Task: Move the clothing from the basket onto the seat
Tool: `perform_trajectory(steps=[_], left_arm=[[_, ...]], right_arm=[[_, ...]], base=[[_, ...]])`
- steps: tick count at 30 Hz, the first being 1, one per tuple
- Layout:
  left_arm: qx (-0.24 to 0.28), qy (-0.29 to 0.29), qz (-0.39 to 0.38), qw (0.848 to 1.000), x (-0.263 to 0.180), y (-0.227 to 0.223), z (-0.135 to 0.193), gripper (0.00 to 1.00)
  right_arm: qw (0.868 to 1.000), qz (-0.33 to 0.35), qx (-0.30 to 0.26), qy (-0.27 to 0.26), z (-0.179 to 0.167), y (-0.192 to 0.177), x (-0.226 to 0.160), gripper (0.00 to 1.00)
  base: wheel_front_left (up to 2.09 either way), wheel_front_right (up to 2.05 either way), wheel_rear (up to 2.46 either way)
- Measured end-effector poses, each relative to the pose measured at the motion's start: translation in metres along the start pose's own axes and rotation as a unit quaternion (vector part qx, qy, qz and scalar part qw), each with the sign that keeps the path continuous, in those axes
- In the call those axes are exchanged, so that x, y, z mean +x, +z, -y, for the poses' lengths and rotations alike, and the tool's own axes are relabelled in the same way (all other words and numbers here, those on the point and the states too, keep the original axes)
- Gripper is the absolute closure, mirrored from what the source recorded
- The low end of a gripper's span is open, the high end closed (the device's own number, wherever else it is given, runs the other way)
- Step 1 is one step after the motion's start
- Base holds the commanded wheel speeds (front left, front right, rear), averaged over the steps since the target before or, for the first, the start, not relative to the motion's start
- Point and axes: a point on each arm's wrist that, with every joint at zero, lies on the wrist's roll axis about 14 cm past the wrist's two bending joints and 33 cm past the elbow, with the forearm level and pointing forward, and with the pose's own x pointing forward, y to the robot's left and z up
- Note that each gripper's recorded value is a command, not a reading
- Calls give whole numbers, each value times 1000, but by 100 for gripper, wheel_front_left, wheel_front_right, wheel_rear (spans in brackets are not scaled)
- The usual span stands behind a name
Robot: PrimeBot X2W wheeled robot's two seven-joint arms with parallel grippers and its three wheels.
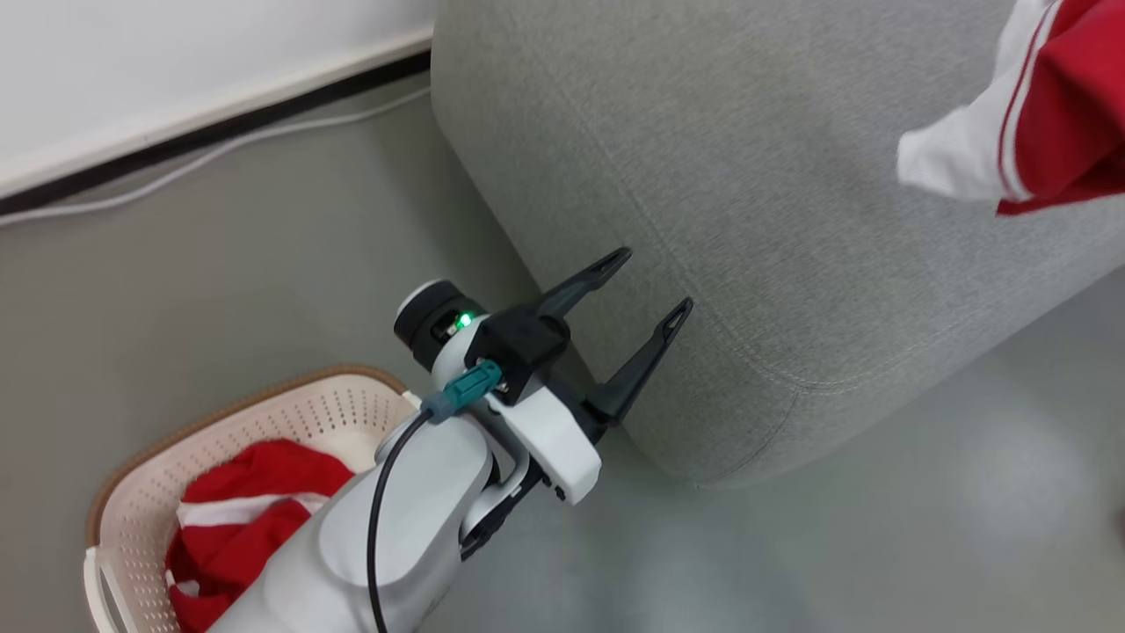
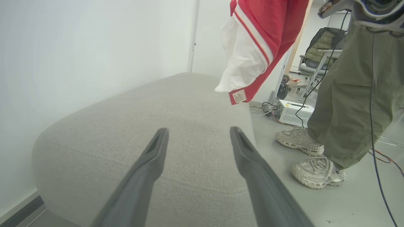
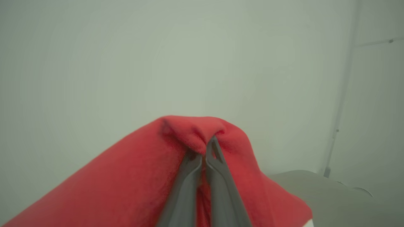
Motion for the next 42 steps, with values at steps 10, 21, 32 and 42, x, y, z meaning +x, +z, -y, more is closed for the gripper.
perform_trajectory(steps=[10, 21, 32, 42], left_arm=[[0, 8, 1, 1000, 5, -20, -46, 0], [-34, 54, -32, 997, -23, -69, -89, 0], [-48, 118, -55, 990, -65, -95, -124, 0], [-51, 123, -50, 990, -70, -100, -127, 0]], right_arm=[[998, -16, -52, -40, 19, -28, 66, 100], [994, -52, -72, -69, 16, -90, 132, 100], [989, -92, -42, -106, 2, -163, 163, 100], [968, -228, -8, -107, -24, -275, 110, 100]], base=[[0, 0, 0], [0, 0, 0], [0, 0, 0], [0, 0, 0]])
